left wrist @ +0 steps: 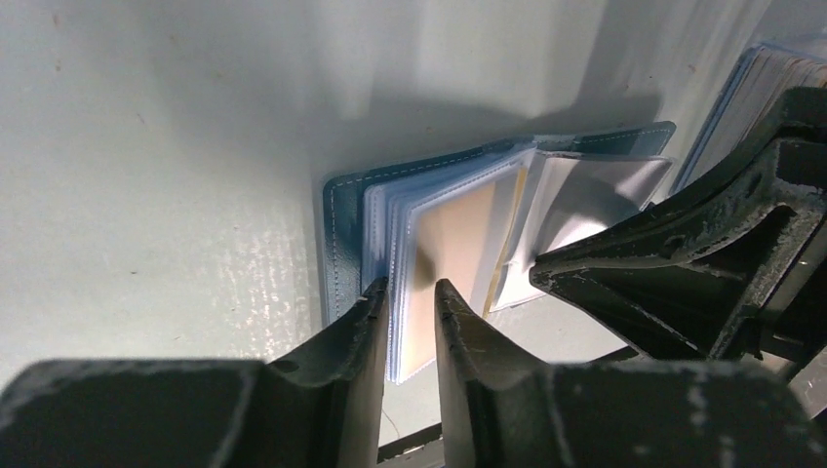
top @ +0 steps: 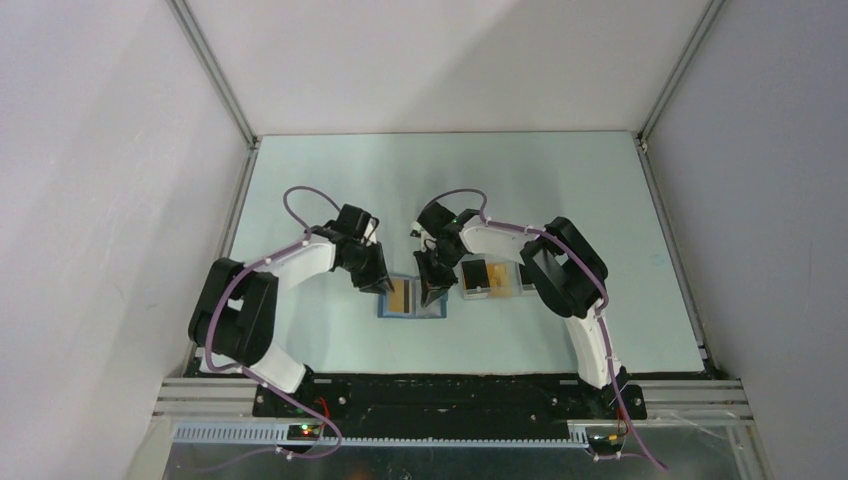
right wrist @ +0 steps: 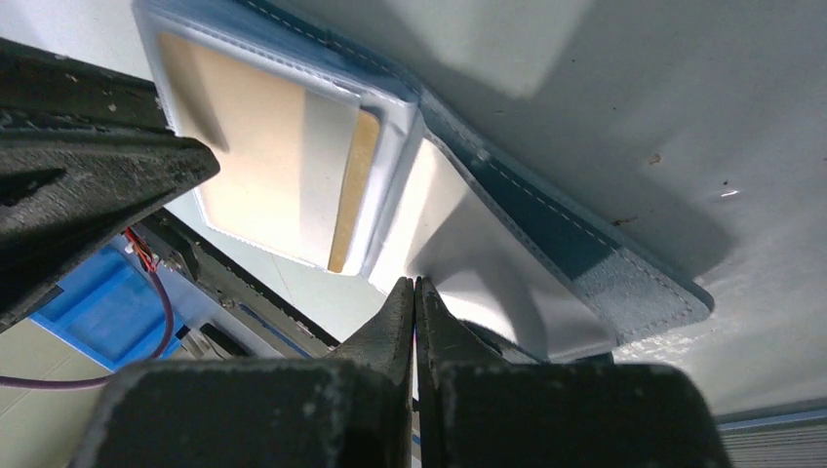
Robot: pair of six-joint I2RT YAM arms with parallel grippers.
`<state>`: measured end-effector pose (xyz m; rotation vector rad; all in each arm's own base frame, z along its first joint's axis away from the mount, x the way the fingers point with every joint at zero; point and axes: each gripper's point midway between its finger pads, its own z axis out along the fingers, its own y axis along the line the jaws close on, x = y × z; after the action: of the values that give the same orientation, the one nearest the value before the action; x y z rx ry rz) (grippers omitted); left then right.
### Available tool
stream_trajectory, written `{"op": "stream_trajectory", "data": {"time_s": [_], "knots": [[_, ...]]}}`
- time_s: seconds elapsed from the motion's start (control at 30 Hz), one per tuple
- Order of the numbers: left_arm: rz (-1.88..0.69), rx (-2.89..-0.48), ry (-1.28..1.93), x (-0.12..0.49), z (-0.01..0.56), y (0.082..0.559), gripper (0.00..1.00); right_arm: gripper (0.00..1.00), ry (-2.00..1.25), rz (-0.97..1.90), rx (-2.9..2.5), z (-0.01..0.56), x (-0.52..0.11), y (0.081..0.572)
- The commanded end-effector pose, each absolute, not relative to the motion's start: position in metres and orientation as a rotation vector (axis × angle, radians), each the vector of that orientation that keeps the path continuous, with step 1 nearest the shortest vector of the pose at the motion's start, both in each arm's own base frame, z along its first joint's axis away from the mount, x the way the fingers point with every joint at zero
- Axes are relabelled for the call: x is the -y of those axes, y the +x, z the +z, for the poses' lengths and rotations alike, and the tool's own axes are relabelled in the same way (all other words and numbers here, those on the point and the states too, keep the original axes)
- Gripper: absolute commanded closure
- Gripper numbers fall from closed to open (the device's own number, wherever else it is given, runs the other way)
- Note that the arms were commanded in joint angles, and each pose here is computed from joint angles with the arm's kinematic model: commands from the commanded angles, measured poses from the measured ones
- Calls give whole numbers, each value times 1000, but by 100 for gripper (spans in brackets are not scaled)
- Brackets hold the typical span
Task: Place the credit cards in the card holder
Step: Turn over the card slot in the card holder.
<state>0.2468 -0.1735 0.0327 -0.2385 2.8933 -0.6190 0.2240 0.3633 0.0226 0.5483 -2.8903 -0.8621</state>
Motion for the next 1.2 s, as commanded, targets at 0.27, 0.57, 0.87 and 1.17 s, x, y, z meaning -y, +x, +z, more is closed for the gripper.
{"op": "stream_trajectory", "data": {"time_s": [0.27,0.57,0.87,1.17], "knots": [[-746,-2760,-188,194,74,259,76,100,524,-907,2867,26,-365,224],[-715,-2785,-186,193,65,258,76,100,494,-951,2862,30,-363,227],[-637,-2852,-204,187,40,254,67,100,480,-929,2858,24,-357,224],[-798,-2807,-172,210,58,257,77,100,478,-934,2851,23,-358,224]]}}
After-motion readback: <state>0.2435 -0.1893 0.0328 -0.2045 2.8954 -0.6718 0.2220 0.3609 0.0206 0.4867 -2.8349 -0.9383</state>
